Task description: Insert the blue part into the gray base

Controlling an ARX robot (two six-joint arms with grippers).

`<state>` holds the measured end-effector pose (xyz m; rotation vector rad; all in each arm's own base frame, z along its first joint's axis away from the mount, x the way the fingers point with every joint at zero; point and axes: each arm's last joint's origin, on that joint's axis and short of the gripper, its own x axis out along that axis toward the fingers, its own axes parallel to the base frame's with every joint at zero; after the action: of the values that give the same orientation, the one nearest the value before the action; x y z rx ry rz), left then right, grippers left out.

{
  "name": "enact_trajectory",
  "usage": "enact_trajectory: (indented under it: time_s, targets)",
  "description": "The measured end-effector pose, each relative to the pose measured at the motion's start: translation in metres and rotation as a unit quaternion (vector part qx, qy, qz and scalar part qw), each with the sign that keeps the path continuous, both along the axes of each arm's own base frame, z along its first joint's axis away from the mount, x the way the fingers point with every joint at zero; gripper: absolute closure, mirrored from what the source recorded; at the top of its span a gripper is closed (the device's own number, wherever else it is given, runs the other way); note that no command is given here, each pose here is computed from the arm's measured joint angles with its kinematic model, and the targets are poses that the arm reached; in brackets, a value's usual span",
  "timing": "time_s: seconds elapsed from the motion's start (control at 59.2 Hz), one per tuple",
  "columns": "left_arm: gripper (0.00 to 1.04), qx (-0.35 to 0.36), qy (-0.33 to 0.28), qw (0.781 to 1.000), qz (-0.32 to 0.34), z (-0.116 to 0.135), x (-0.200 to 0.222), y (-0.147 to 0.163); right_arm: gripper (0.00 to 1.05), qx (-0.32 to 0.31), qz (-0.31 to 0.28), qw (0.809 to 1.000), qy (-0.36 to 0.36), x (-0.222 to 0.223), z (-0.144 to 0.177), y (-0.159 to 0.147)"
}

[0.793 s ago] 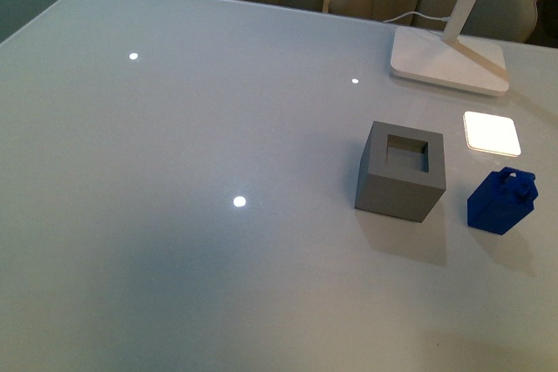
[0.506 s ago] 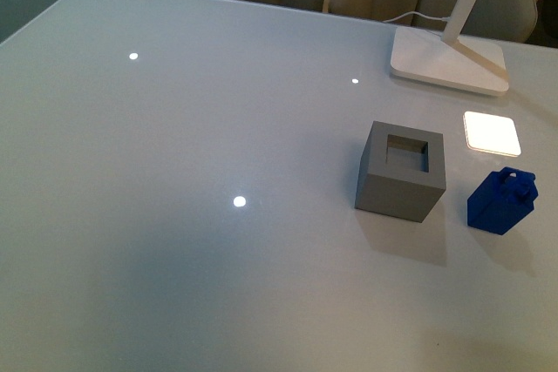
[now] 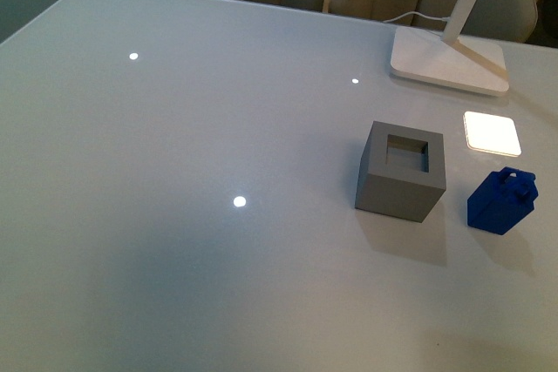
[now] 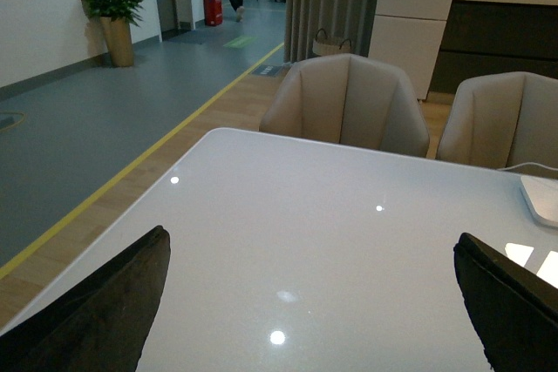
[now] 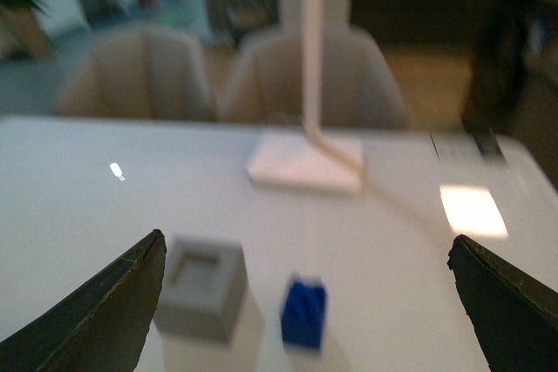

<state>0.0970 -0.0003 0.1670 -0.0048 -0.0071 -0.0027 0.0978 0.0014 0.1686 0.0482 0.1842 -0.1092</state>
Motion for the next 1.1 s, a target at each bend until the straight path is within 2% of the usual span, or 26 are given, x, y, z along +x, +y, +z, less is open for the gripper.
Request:
enact_trajectory:
  time_s: [0.034,0.101,0.253,0.321,0.422,0.54,0.709,1.097]
  targets:
    - [0.07,0.0,0.0,1.0,0.001,0.0,0.0,0.0,0.09,0.005,-0.031,0.997,0.077,0.002,0.0,0.002]
    - [0.07,0.0,0.0,1.0,0.0,0.0,0.0,0.0,0.09,0.02,-0.039,0.988,0.151,0.012,0.001,0.004]
    - [0.07,0.0,0.0,1.0,0.0,0.0,0.0,0.0,0.09,0.057,-0.041,0.977,0.199,0.059,0.01,-0.006]
    - [0.07,0.0,0.0,1.0,0.0,0.0,0.0,0.0,0.09,0.072,-0.049,0.97,0.229,0.097,0.008,-0.016]
    - [0.07,0.0,0.0,1.0,0.0,0.0,0.0,0.0,0.09,0.099,-0.04,0.946,0.305,0.156,-0.017,-0.022]
    - [0.07,0.0,0.0,1.0,0.0,0.0,0.0,0.0,0.09,0.103,-0.044,0.926,0.36,0.195,-0.049,-0.023]
    - [0.07,0.0,0.0,1.0,0.0,0.0,0.0,0.0,0.09,0.098,-0.039,0.909,0.404,0.225,-0.08,-0.017]
    - [0.07,0.0,0.0,1.0,0.0,0.0,0.0,0.0,0.09,0.095,-0.046,0.896,0.432,0.258,-0.105,-0.009]
